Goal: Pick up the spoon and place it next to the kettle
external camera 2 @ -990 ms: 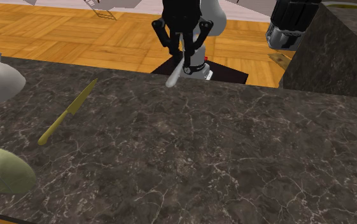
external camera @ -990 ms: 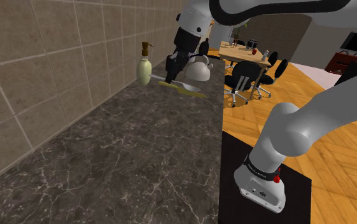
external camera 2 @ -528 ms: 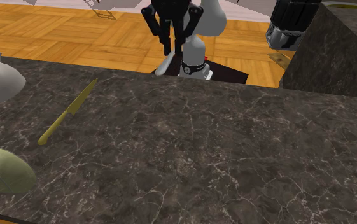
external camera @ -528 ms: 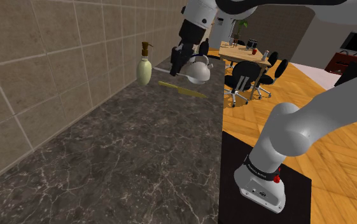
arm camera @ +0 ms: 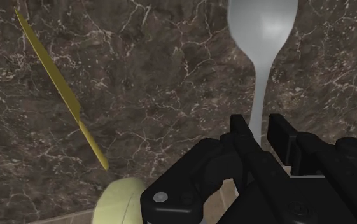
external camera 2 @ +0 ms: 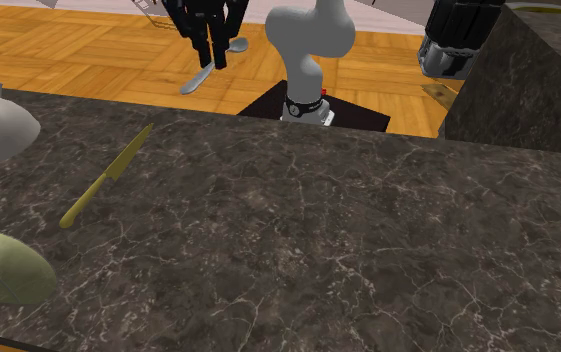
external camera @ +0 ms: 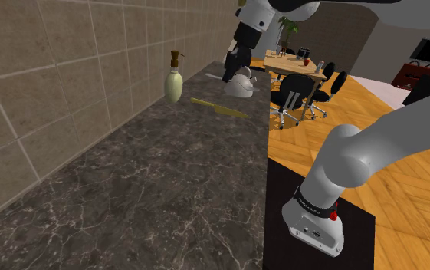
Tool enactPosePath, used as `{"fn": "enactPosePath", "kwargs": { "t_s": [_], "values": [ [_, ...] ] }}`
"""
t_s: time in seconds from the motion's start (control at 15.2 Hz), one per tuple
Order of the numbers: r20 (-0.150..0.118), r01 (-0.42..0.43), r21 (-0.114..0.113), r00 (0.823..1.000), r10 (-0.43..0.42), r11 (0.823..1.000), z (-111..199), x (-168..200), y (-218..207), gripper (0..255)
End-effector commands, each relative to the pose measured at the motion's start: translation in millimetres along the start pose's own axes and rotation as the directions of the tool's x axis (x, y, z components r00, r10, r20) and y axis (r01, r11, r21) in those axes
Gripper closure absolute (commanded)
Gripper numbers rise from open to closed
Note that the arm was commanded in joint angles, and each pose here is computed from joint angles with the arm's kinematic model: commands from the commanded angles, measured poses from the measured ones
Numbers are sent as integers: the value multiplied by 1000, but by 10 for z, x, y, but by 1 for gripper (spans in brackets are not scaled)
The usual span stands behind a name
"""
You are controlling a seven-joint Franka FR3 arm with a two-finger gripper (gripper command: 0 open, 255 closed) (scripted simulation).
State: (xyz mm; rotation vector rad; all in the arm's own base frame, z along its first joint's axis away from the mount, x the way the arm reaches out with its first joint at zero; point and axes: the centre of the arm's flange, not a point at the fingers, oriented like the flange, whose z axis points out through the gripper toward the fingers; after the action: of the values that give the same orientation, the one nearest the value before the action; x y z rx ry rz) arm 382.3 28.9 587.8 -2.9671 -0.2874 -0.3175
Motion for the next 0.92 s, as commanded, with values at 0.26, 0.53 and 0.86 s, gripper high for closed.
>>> {"fn": "enactPosePath", "kwargs": {
  "t_s": [0.26, 0.53, 0.86],
  "values": [
    [0, 1, 0, 1000, -1, 1000, -77, -10, 798, 255],
    [0, 1, 0, 1000, -1, 1000, -148, -30, 1320, 255],
    [0, 1, 0, 1000, -1, 1000, -237, -55, 1974, 255]
  ]
}}
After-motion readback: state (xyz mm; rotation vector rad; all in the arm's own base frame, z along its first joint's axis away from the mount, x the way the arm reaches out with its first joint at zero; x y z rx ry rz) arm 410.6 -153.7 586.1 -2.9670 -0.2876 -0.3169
